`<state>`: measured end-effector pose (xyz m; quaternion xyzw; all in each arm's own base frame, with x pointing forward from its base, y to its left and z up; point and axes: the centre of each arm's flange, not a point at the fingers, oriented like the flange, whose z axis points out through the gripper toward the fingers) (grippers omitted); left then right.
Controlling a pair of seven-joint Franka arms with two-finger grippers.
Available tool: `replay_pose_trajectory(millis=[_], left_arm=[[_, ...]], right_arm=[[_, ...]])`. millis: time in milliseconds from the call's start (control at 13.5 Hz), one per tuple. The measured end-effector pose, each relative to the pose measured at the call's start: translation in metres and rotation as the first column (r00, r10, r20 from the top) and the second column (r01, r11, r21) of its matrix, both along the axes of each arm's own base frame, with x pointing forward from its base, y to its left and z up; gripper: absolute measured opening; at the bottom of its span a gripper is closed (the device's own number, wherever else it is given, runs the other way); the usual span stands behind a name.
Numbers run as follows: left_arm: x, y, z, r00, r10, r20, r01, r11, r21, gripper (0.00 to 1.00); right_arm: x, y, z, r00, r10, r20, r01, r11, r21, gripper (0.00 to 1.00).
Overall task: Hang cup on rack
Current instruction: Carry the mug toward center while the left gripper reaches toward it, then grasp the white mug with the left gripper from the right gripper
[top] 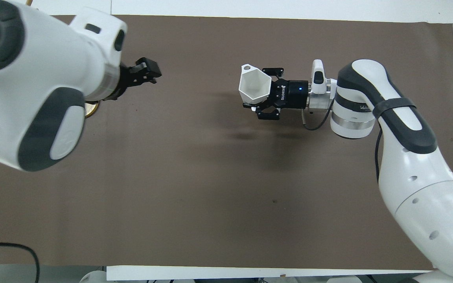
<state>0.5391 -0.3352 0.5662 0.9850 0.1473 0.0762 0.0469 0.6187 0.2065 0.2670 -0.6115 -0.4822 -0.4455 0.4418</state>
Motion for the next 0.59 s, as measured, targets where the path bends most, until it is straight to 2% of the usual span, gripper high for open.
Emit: replay_pose_trajectory(millis=[148, 296, 593], left_arm=[[0.004, -0.053, -0.025, 0.999, 0.047, -0.011, -0.046, 0.999, 0.001, 1.0], [-0.001, -0.088, -0.048, 0.999, 0.035, -0.025, -0.034, 0.999, 0.013, 1.0], [-0.008, -0.113, -0.08, 0.997, 0.035, -0.062, -0.034, 0.999, 0.022, 1.0]], right_arm=[[-0.009, 0.035, 0.0, 1.0, -0.003, 0.005, 0.003, 0.999, -0.033, 0.77], [-0.013, 0.053, 0.007, 1.0, -0.019, 0.013, 0.019, 0.998, -0.055, 0.77], [-0.012, 0.054, 0.015, 0.999, -0.036, 0.014, 0.037, 0.998, -0.056, 0.77]])
